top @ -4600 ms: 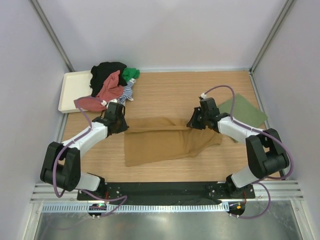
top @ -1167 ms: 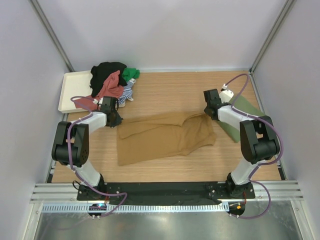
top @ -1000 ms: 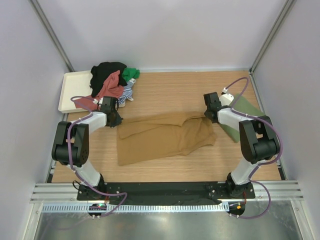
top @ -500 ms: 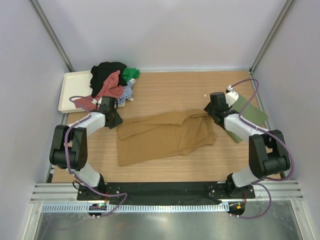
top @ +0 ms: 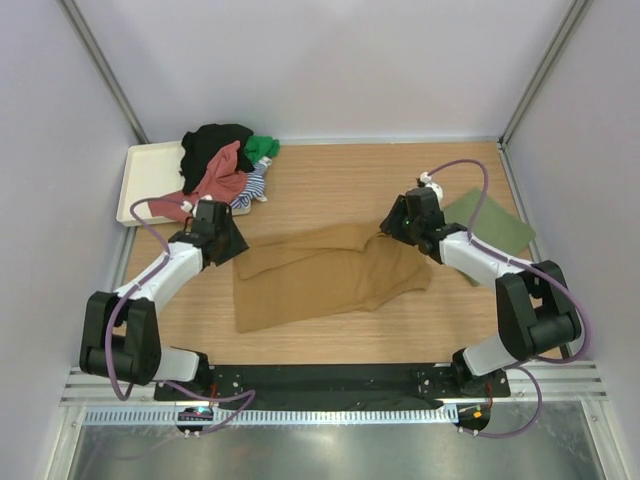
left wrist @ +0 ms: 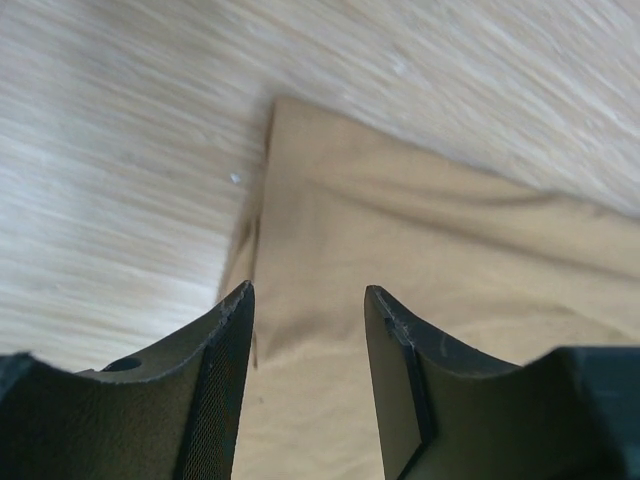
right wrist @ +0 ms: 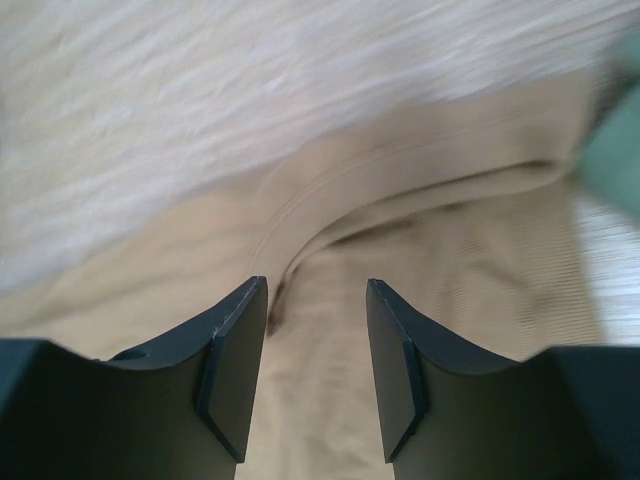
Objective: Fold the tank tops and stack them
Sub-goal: Fold the tank top
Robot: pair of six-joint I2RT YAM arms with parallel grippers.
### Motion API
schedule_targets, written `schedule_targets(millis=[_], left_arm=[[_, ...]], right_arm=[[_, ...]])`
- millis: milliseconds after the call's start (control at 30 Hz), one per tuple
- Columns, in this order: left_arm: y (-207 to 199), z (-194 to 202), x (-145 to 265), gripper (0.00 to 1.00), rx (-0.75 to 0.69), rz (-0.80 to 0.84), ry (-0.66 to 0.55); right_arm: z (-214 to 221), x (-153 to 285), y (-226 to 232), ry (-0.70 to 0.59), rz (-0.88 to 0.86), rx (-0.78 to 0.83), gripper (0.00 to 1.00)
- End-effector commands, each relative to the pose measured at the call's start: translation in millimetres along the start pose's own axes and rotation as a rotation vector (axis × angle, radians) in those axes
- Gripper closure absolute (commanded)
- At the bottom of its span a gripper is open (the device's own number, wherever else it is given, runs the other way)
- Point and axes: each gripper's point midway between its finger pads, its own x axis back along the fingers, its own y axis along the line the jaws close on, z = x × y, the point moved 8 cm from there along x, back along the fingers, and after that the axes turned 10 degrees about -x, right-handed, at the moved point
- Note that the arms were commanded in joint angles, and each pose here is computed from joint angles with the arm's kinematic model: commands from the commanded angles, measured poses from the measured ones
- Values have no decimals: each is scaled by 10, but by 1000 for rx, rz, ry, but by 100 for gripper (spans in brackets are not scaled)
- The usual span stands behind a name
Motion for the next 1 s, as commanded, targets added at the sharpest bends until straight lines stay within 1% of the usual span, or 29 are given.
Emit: schedule_targets(millis=[0,67,100,233,500,633,667,767,800,833,933,967], left_arm=[[-73,161,160,50,-5,73,31],[-97,276,187,50,-10,103,61],[-94,311,190,51,-10,107,71],[-77,429,183,52,-17,113,95],[-34,498,76,53,-36,83,119],[-37,491,45,53,-40,76,123],[-37,489,39,53,-41,74,124],[-32,482,14,54,-45,62,122],[-24,486,8,54,-49,56,124],[-15,494,-9,54,-49,49,128],[-10,505,-28,58,-52,42,133],[-8,501,-26,60,-54,40,130]], right_arm=[[181,4,159,107,-116,57,50],[272,-10,179,145,-140,66,50],[337,-36,170,185,-152,66,50],[503,-122,228,242,-199,77,50],[656,-255,259,285,-227,88,50],[699,-285,245,301,-234,89,55],[708,-279,254,307,-243,90,63],[724,-295,262,313,-261,93,76],[725,-297,266,314,-267,96,79],[735,-302,260,319,-269,99,87],[762,-301,273,325,-299,103,95],[768,-299,275,325,-302,105,96]])
